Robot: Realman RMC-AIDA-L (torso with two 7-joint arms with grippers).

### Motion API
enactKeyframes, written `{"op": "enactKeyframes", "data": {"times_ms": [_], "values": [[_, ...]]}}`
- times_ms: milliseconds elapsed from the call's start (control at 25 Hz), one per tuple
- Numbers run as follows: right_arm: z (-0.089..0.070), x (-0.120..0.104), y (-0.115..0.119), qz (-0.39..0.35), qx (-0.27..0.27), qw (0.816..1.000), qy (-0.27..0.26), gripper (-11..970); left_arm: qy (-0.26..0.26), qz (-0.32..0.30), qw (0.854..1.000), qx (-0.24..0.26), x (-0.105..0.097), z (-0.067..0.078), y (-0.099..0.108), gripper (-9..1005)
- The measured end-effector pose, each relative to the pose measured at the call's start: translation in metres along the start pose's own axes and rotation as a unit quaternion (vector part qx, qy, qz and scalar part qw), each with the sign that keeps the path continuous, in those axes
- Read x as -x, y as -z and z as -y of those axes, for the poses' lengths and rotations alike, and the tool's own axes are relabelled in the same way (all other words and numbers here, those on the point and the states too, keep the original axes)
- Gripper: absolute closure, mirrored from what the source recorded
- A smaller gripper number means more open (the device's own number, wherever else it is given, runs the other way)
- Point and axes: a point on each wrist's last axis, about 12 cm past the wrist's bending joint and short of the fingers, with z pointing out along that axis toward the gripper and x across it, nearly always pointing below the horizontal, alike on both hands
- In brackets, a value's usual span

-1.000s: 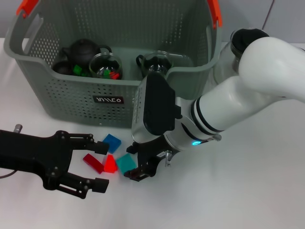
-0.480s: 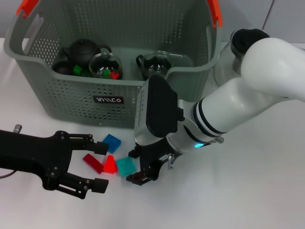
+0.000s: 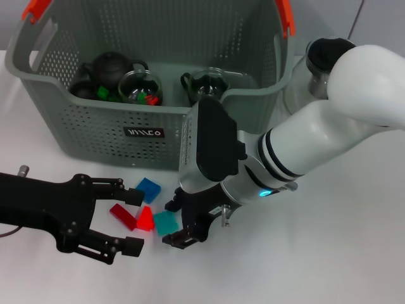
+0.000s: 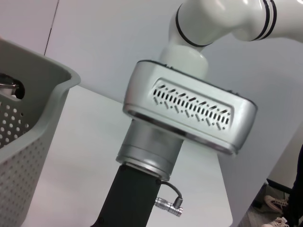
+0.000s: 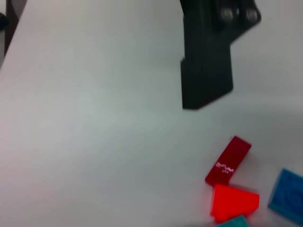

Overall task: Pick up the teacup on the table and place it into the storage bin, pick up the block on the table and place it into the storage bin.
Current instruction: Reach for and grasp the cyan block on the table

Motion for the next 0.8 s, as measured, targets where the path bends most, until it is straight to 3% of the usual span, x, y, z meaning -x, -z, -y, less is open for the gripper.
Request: {"op": "enactKeyframes", "data": {"times_ms": [800], "values": [[0.0013, -0.0008, -0.0068, 0.008, -0.028, 1.000, 0.001, 312, -0.001, 0.000, 1.000, 0.001, 0.0003, -0.0005, -0.0008, 82]]}}
